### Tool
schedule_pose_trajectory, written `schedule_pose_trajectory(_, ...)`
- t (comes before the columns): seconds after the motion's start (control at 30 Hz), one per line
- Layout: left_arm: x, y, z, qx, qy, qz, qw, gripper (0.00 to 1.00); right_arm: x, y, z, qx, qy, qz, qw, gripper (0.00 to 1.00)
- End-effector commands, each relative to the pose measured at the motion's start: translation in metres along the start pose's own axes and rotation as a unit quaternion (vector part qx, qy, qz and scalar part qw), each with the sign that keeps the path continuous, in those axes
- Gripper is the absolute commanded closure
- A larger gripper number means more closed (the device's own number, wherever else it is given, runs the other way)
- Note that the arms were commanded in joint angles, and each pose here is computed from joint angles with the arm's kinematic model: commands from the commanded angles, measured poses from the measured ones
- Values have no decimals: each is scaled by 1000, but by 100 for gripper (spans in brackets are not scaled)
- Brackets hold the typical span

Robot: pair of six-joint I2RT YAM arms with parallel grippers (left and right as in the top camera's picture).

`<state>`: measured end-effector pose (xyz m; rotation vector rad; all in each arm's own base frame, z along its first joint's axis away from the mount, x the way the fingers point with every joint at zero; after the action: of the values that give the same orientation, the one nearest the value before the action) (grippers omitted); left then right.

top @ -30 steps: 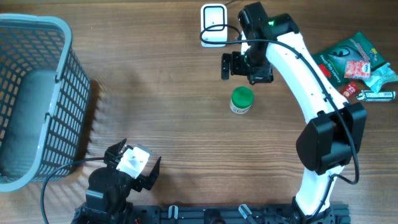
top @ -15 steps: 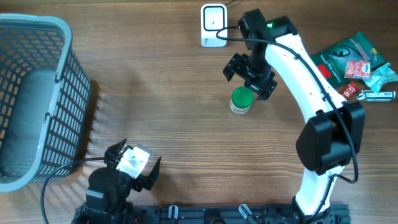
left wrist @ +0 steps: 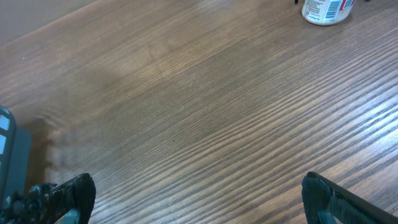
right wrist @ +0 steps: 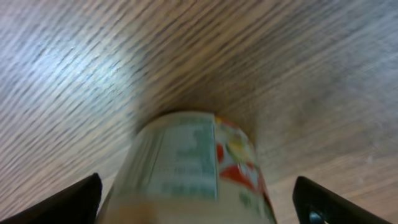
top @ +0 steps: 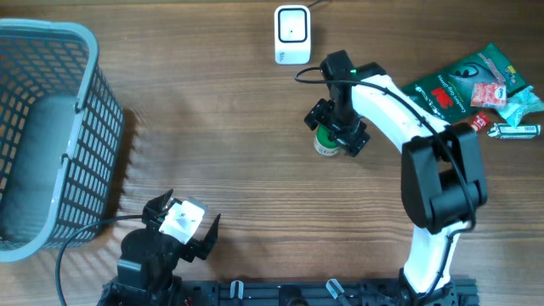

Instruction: Scan the item barcode

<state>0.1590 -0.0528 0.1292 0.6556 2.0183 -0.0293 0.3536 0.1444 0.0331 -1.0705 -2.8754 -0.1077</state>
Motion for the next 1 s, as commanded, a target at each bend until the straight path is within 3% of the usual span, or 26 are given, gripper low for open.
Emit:
schedule_pose_trajectory(0.0,1,1,0,-3,-1,5,1000,0,-5,-7,20,29,-7,7,1000,19)
schedule_pose_trajectory(0.1,0,1,0,-2,-1,5,1000,0,-6,-6,17,29,-11,5,999,38)
schedule_pose_trajectory(0.23,0,1,0,-2,-1,5,1000,0,-9,-3,-14,30,-6,-7,1000,46)
schedule_pose_trajectory(0.53,1,1,0,-3,-1,5,1000,0,17,36,-178,-90,18,-197,976,44)
schedule_pose_trajectory(0.63,0,1,0,-3,-1,5,1000,0,62,54,-219,-219,96,-280,930,41)
schedule_pose_trajectory(0.73,0,1,0,-3,-1,5,1000,0,85,59,-234,-257,129,-290,913,45)
schedule_pose_trajectory(0.97,0,1,0,-2,-1,5,1000,0,137,54,-194,-207,212,-314,902,44)
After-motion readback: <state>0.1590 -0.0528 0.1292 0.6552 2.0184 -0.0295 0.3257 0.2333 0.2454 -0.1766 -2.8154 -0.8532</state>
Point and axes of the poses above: each gripper's point midway between its finger pads, its own z axis out along the fingers, its own y axis along the line the jaws close on, x = y × z, the point moved 2 cm from there along -z, back along the fingers, and after that the axes turned 3 degrees about z, right-handed, at the moved point
